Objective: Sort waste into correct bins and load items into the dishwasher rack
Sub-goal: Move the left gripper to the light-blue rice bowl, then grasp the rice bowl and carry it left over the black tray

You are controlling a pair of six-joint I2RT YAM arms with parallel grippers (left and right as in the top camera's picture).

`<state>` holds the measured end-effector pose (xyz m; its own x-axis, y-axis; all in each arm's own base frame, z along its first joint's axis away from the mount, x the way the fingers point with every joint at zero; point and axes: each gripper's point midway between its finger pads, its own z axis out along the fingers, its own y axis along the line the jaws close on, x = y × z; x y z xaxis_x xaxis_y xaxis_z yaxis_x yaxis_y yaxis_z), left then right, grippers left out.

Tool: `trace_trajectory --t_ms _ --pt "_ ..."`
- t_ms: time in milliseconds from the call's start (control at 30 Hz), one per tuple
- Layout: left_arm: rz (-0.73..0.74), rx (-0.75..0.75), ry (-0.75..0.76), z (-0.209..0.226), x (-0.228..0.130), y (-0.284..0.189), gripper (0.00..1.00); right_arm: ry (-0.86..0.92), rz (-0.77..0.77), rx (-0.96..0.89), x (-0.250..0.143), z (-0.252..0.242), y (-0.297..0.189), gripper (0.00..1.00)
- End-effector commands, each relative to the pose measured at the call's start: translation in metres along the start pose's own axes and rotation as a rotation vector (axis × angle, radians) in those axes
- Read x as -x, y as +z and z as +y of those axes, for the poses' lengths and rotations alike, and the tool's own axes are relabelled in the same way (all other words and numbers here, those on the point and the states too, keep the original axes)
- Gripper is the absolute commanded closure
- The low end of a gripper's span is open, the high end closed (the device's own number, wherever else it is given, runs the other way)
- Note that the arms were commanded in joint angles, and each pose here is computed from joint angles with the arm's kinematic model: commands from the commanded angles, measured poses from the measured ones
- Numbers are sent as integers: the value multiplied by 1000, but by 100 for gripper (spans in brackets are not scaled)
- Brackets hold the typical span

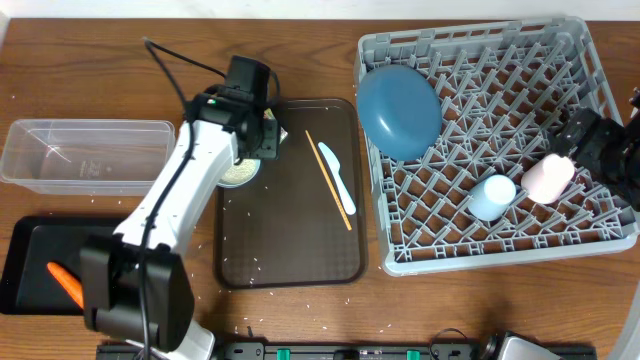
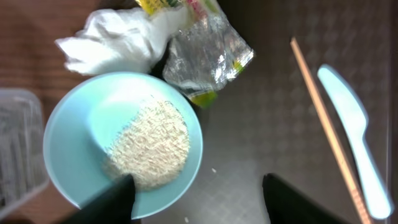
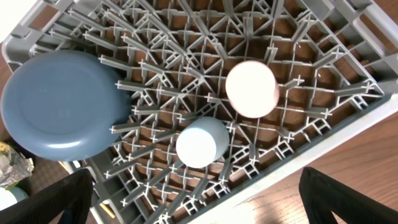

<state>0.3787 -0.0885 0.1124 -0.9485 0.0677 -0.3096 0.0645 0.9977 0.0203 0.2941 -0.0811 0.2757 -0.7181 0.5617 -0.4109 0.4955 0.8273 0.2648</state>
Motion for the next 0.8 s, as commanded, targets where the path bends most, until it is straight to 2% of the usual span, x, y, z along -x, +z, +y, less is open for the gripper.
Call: trace_trajectory --t_ms 0,267,400,567,633,700,767 --pt "79 53 25 3 -15 25 47 -3 2 -2 -1 -2 -2 1" --pt "154 162 70 9 -27 66 48 0 17 -6 -5 -3 -2 1" --pt "155 229 47 18 -27 77 48 1 26 -9 -7 -3 -2 1" --pt "137 242 48 18 -22 88 61 2 27 -9 -7 -3 -2 1" --pt "154 245 51 18 -25 95 62 1 27 -10 -7 -4 -2 1" --pt "173 250 55 19 -30 101 71 2 29 -10 -8 -4 -2 1" --pt "174 254 54 19 -30 103 75 2 30 -10 -8 -4 -2 1"
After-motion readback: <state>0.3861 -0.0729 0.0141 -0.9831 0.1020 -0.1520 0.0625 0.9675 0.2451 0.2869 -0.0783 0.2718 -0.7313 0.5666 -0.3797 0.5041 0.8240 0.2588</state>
